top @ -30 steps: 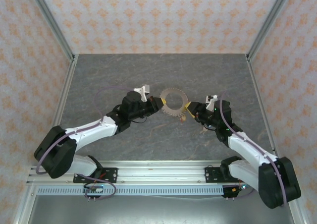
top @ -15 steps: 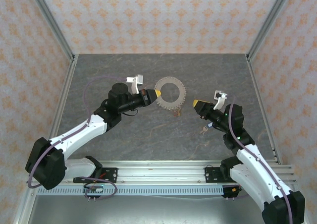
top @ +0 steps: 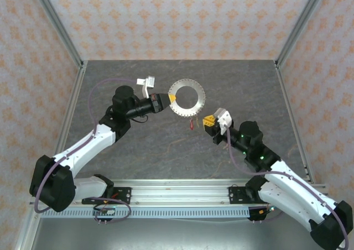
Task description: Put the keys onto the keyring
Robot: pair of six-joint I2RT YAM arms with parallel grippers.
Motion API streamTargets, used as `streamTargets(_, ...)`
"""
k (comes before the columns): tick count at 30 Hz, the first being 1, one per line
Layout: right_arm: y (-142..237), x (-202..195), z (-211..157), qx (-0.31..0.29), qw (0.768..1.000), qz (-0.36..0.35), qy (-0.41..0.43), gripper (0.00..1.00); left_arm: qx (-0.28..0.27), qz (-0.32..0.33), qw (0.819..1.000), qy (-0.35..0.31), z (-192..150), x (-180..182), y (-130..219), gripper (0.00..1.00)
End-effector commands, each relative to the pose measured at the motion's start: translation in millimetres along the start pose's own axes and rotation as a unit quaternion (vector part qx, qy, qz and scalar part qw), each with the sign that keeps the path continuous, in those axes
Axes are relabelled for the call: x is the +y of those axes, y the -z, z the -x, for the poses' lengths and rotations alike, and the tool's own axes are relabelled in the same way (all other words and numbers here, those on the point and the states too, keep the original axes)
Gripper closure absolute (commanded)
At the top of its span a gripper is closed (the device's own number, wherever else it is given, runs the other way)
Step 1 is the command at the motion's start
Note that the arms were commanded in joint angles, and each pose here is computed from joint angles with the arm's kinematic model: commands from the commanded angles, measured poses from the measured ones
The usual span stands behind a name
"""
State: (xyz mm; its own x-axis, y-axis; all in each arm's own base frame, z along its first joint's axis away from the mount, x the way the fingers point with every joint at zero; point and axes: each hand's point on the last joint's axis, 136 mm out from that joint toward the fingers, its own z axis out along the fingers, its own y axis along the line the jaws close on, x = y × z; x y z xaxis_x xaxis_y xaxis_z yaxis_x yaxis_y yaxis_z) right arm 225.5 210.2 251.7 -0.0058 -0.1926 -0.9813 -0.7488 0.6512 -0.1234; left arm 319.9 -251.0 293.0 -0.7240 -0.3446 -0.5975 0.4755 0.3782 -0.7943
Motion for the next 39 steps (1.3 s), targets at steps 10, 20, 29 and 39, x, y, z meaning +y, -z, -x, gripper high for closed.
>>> streamTargets(10, 0.6, 2.1, 20.9, -0.069, 0.987, -0.031, 0.142, 0.86, 0.009, -0.067, 0.996, -0.066, 17.4, -47.0, 7.1, 1.00)
streamTargets(20, 3.6, 8.9, 31.5, -0.107, 0.985, -0.017, 0.136, 0.85, 0.029, -0.064, 0.995, -0.075, 13.0, -50.7, 10.0, 1.00)
streamTargets(29, 2.9, 16.2, 23.9, -0.100, 0.983, 0.003, 0.154, 0.85, 0.039, -0.063, 0.994, -0.081, 12.3, -54.9, 11.8, 1.00)
streamTargets(39, 8.1, 19.2, 14.1, -0.095, 0.984, 0.006, 0.151, 0.83, 0.043, -0.053, 0.994, -0.084, 11.7, -54.7, 14.0, 1.00)
